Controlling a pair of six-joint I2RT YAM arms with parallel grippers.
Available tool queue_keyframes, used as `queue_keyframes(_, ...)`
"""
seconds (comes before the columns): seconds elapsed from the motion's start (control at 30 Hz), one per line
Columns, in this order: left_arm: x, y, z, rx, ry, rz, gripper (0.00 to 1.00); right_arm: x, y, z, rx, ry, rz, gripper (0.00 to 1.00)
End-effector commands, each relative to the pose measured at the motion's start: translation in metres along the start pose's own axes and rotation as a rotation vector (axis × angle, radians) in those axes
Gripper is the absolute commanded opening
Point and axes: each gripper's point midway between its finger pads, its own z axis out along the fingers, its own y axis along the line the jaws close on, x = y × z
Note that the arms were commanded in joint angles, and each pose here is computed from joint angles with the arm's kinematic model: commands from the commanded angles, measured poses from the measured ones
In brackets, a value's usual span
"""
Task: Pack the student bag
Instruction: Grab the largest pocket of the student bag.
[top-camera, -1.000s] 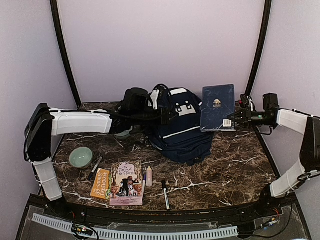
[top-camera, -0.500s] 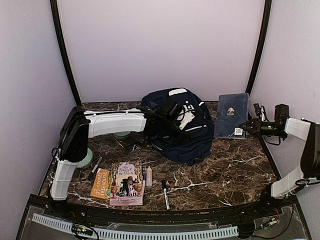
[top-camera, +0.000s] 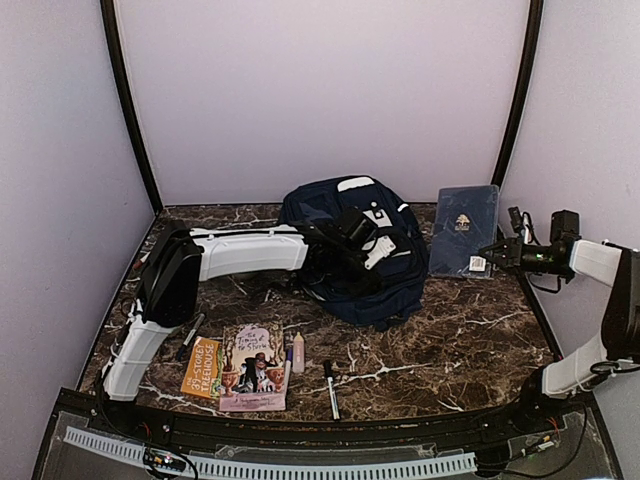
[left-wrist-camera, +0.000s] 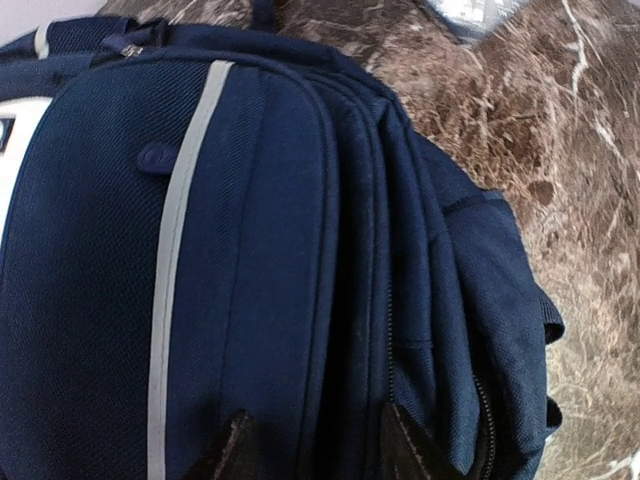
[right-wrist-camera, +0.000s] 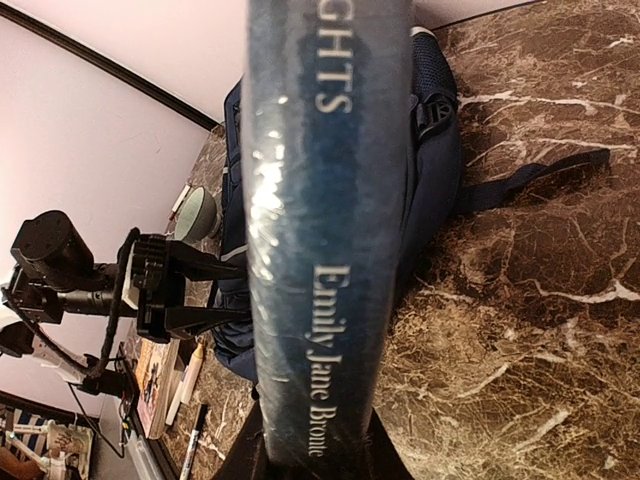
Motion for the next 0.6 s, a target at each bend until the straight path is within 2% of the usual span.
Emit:
queue_keyframes(0.0,-0.033,-0.005,-0.017,-0.031,-0.072,0.061,0.32,-0.022,0.023,-0.006,-0.092,-0.066,-0.165,0.0)
queue_keyframes(0.07,-0.042,-0.018,-0.023,0.027,-0.097,0.074,0.21,-0.022,0.023,-0.006,-0.096,-0.065,-0.166,0.0)
queue_keyframes(0.13,-0.043,-0.027,-0.023,0.08,-0.103,0.068,0.17,-0.022,0.023,-0.006,-0.096,-0.065,-0.168,0.0)
queue_keyframes(0.33,-0.025,-0.031,-0.004,0.096,-0.029,0.04,0.14,-0.022,0.024,-0.006,-0.105,-0.064,-0.169,0.0)
queue_keyframes(0.4,-0.02,-0.028,0.002,0.075,-0.007,0.026,0.15,-0.022,0.024,-0.006,-0.107,-0.064,-0.169,0.0)
queue_keyframes(0.5,-0.012,-0.015,0.012,-0.003,0.019,0.006,0.27,-0.022,0.025,-0.006,-0.112,-0.062,-0.167,0.0)
queue_keyframes(0.57,-0.01,-0.011,0.017,-0.012,0.026,-0.002,0.27,-0.022,0.026,-0.006,-0.112,-0.062,-0.175,0.0)
